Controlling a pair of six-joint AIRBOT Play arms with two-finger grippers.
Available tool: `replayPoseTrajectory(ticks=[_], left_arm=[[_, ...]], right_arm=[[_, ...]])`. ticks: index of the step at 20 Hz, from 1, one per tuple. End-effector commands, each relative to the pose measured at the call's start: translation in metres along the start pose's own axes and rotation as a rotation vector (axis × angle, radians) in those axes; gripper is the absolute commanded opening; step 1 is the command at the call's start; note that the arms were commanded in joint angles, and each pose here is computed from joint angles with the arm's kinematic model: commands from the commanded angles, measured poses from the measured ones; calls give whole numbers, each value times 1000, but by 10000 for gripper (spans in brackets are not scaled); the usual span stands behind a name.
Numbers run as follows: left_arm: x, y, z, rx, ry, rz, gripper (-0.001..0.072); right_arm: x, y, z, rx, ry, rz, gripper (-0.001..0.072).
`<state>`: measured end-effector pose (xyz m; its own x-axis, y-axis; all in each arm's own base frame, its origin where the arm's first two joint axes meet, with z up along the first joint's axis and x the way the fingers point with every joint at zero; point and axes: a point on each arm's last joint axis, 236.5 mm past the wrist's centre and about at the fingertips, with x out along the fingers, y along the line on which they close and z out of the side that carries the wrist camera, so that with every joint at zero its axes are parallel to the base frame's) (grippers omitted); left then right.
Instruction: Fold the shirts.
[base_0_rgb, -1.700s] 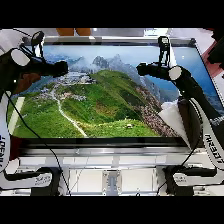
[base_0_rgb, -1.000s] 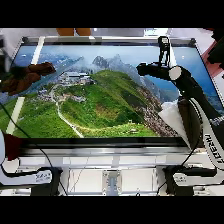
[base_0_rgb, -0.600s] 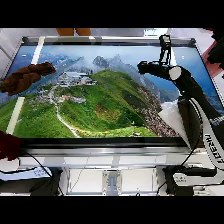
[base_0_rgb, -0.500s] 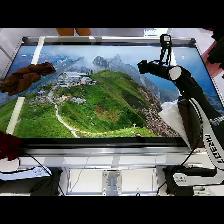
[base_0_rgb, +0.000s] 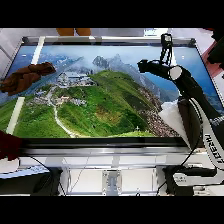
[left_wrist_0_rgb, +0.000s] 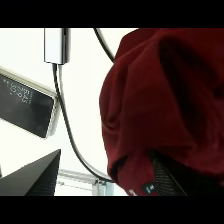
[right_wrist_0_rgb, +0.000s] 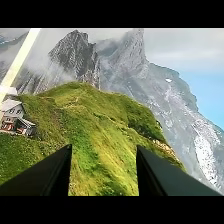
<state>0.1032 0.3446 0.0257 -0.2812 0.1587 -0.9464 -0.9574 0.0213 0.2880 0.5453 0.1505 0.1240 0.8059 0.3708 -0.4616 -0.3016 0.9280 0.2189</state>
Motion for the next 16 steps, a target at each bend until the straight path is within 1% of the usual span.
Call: replayPoseTrajectory(ticks=[1,5,6,7,8,9,10,11,12,13,14,15,16], left_arm=[[29,-20,13,-53,-40,-139,640],[17,-83,29,-48,-109,-419,639],[11,-95,30,-46,-114,-474,601],[7,-102,31,-42,-121,-510,294],[4,-107,31,-41,-121,-531,33],[2,-111,28,-32,-109,-548,12],[-2,-118,22,-24,-86,-584,11],[-14,-136,15,-25,-56,-676,11],[-41,-165,8,-4,-31,-841,11],[-81,-196,0,28,-21,-1042,11],[-136,-227,-10,79,-30,-1283,10],[-191,-248,-25,143,-38,-1491,10],[-242,-266,-50,218,-34,-1662,10]], right_arm=[[0,1,-1,4,4,3,449],[0,1,-1,4,5,4,449],[0,1,-1,6,4,5,449],[0,2,-1,13,3,8,448],[0,3,0,25,1,14,448],[0,4,0,37,-2,18,448],[0,5,2,46,-10,20,448],[0,4,6,49,-25,16,448],[-2,1,13,49,-51,7,448],[-7,-1,23,46,-82,-3,448],[-13,-2,34,43,-108,-7,448],[-21,-6,46,29,-135,-17,448],[-30,-9,58,13,-154,-27,448]])
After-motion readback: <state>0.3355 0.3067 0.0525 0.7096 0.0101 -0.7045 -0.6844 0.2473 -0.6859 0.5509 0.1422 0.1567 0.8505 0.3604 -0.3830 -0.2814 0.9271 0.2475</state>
